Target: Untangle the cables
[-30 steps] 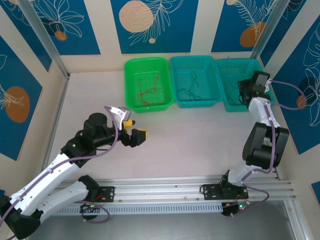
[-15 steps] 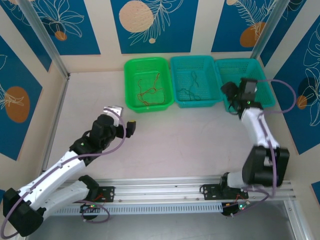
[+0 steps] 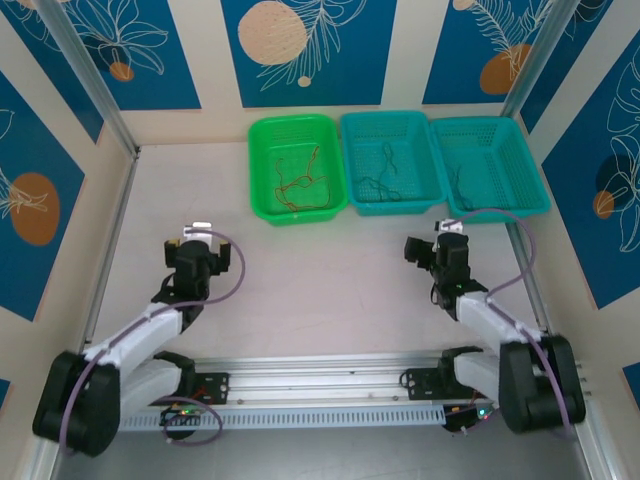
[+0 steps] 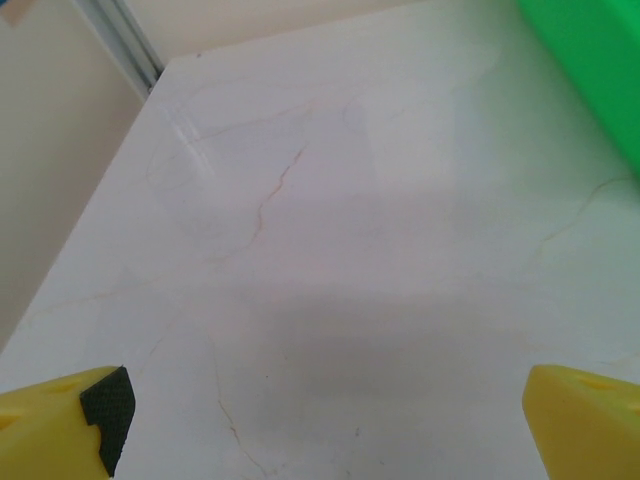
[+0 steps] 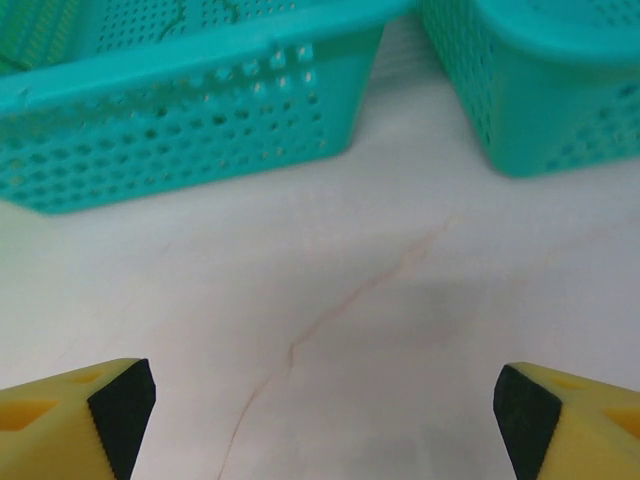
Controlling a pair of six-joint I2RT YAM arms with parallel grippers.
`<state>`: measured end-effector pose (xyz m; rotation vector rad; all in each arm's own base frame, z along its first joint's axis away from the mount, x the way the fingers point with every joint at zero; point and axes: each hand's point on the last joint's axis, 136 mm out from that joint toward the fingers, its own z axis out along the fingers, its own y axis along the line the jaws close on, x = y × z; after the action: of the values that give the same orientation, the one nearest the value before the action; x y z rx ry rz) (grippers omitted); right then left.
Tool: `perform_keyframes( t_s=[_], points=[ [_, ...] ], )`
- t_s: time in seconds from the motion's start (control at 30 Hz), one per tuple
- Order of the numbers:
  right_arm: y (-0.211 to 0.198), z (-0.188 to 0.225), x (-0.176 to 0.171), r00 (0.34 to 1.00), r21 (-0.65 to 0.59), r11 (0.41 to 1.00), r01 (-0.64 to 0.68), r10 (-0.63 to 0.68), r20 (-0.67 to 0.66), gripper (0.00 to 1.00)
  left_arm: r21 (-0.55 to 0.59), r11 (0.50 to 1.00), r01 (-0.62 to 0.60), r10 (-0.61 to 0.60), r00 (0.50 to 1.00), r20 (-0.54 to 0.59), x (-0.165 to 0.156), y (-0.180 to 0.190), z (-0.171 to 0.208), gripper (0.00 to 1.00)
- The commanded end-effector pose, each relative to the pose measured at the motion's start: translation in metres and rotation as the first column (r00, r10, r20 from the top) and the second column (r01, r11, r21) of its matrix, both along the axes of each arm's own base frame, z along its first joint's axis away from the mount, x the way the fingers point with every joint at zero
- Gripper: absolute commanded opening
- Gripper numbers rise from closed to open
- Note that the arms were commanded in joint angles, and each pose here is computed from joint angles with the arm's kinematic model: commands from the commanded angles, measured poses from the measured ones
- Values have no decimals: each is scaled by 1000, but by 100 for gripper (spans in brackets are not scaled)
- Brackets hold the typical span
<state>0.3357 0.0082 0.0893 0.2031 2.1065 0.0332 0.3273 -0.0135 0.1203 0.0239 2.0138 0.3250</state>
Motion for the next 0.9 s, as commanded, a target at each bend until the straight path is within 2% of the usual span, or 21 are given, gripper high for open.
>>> perform_keyframes(
  t_s=[0.0, 0.03, 0.07, 0.1, 0.13, 0.17, 0.2, 0.27, 0.3, 0.33, 0.4, 0.87],
  points=[
    [6, 35, 40, 962, -53, 994, -97, 107, 250, 91, -33, 999, -17, 21, 991, 129, 21, 12, 7, 100],
    [14, 31, 43, 950, -18, 982, -188, 187, 252, 100, -72, 997, -5, 15, 990, 142, 25, 13, 3, 100],
    [14, 14, 48, 953, 8, 978, -210, 203, 224, 99, -99, 995, -4, 20, 987, 159, 32, 17, 3, 100],
    [9, 14, 56, 942, 14, 982, -186, 175, 287, 99, -106, 994, 18, -2, 989, 147, 38, 15, 2, 100],
    [9, 10, 54, 950, 27, 982, -187, 174, 259, 99, -104, 994, 35, -19, 989, 144, 44, 14, -1, 100],
    [11, 6, 53, 965, 47, 977, -206, 195, 175, 99, -112, 992, 56, -39, 989, 145, 50, 13, -4, 100],
    [12, 7, 59, 959, 48, 974, -220, 207, 195, 99, -139, 988, 67, -49, 991, 128, 56, 13, -14, 100],
    [11, 4, 60, 973, -20, 987, -162, 163, 166, 99, -149, 984, 100, -81, 988, 133, 66, 11, -30, 100],
    [11, 5, 61, 971, -34, 988, -150, 154, 181, 99, -152, 980, 125, -105, 986, 133, 66, 6, -26, 100],
    [11, 6, 60, 970, -37, 989, -146, 151, 189, 99, -160, 980, 114, -101, 991, 86, 64, 7, -31, 100],
    [11, 5, 61, 969, -1, 984, -176, 174, 176, 99, -154, 979, 136, -121, 987, 106, 66, 3, -30, 100],
    [17, 4, 60, 963, -8, 978, -210, 208, 172, 99, -154, 972, 180, -168, 982, 89, 67, -4, -32, 100]
  ],
)
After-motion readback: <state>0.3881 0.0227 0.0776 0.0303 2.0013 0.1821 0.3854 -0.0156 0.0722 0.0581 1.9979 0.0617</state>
